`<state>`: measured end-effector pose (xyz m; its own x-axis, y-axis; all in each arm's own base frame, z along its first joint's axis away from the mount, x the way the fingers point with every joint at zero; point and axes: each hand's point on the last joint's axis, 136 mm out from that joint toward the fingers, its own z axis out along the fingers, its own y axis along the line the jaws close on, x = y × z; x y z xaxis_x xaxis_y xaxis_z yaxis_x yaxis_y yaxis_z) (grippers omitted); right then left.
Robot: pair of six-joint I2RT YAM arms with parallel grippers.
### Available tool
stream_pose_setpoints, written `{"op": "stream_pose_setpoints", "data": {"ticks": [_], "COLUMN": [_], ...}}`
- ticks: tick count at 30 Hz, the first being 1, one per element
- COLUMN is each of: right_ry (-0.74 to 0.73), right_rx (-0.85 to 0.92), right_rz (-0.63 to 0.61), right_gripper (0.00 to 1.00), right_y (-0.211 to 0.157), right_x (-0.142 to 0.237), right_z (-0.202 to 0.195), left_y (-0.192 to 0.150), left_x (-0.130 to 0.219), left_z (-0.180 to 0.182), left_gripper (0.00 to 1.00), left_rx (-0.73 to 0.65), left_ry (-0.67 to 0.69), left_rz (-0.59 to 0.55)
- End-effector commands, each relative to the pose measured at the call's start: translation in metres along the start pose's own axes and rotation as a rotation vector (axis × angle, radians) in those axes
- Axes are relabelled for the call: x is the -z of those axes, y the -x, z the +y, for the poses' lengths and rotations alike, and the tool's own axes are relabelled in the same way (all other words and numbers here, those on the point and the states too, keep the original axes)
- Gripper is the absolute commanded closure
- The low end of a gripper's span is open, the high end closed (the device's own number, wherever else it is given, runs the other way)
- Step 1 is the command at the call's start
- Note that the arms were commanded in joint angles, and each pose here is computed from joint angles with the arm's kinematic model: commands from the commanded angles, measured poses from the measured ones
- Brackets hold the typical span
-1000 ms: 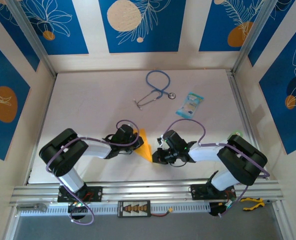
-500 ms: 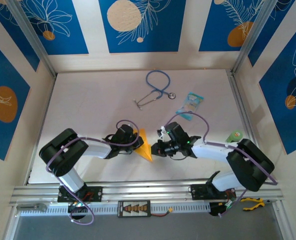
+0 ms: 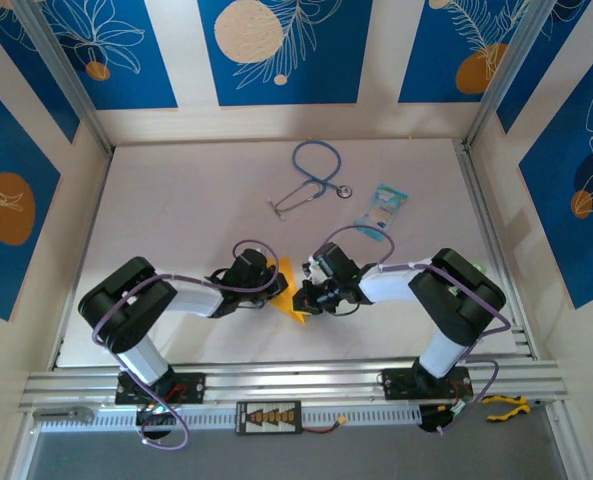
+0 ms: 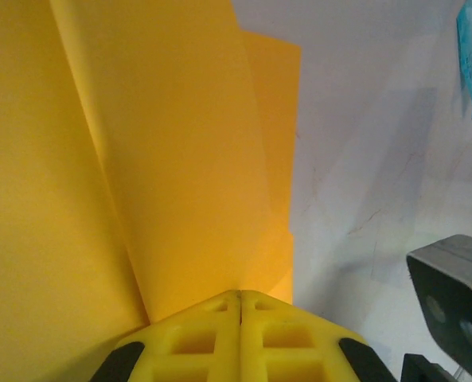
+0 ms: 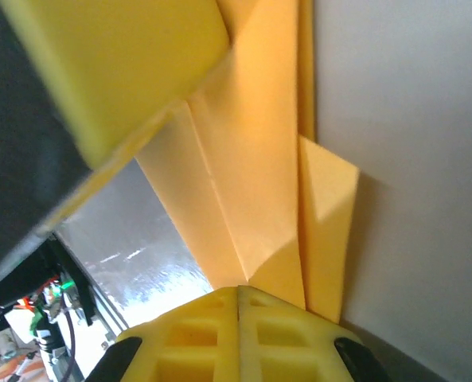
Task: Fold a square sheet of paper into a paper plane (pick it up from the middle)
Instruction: Fourth fold the wing at the center of the table.
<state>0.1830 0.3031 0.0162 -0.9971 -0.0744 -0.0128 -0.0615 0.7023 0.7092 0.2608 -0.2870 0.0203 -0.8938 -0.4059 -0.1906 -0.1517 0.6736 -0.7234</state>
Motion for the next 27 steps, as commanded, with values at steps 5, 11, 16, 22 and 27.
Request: {"op": "stream_pose_setpoints", "data": {"ticks": [5, 11, 16, 22, 27], "right_ry": [-0.14, -0.161, -0.173, -0.182, -0.213], "right_rx": [-0.03, -0.02, -0.001, 0.088, 0.114], "right_rz": [0.063, 0.07, 0.079, 0.069, 0.028], "right_gripper": [0.94, 0.94, 0.95, 0.94, 0.94], "right_y": [-0.042, -0.057, -0.071, -0.077, -0.071], "right_x": [0.0, 0.007, 0.012, 0.02, 0.031], "right_z": [-0.042, -0.053, -0.055, -0.052, -0.048], "left_y": [-0.003, -0.003, -0.002, -0.002, -0.001], "left_x": [0.002, 0.002, 0.002, 0.001, -0.001], "left_z": [0.038, 0.041, 0.042, 0.041, 0.038], "left_gripper": [1.0, 1.0, 1.0, 1.0, 1.0], "left_rx": [0.026, 0.033, 0.043, 0.052, 0.039], "left_ry": [0.131, 0.133, 0.132, 0.122, 0.118], "left_rz": [-0.009, -0.011, -0.016, -0.018, -0.014]}}
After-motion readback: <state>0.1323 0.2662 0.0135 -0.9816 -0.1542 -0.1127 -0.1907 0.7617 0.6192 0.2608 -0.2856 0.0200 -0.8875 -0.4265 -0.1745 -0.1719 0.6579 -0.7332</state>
